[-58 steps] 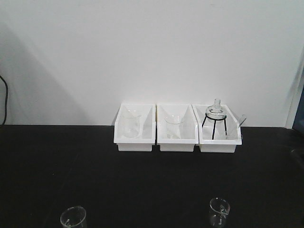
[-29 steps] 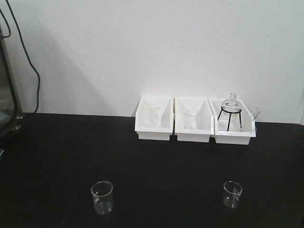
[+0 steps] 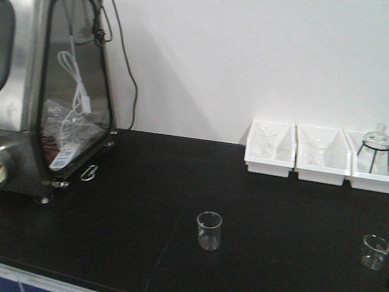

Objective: Sort red and green spoons into left cabinet
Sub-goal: 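Drive the base away from the bench holding both spoons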

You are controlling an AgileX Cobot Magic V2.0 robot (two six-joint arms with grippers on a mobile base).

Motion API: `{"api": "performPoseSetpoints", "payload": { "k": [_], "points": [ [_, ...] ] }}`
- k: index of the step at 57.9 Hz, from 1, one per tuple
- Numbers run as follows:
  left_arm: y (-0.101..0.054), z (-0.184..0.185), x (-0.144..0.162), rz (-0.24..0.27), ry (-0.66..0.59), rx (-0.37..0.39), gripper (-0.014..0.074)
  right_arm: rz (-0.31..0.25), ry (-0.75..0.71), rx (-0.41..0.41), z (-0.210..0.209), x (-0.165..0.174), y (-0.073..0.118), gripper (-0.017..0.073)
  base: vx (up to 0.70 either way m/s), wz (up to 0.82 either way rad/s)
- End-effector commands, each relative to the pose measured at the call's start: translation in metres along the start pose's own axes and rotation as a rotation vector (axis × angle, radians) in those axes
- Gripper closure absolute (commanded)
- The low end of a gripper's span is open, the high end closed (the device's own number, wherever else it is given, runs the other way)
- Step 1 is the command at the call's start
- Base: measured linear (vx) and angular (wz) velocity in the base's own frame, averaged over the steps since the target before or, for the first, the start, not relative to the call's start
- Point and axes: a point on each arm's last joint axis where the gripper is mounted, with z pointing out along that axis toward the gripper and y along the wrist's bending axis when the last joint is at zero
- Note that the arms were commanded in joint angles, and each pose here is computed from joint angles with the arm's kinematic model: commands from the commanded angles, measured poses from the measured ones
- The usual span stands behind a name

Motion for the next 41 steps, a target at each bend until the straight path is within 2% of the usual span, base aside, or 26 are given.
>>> {"api": "performPoseSetpoints", "payload": {
  "k": [1,41],
  "points": [
    [0.0002,-0.0017,-0.0148,-0.01,-0.096,-0.001,0.0594,-0.023,-0.023,0.025,-0.0002,-0.0095,-0.0018,0.0564,-0.14,0.56],
    [0.0002,-0.0017,-0.0145,-0.01,-0.092,-0.001,0.0594,-0.023,-0.023,0.025,-0.0002,-0.0095,-0.0018,0.0564,-0.16,0.63]
  ]
}}
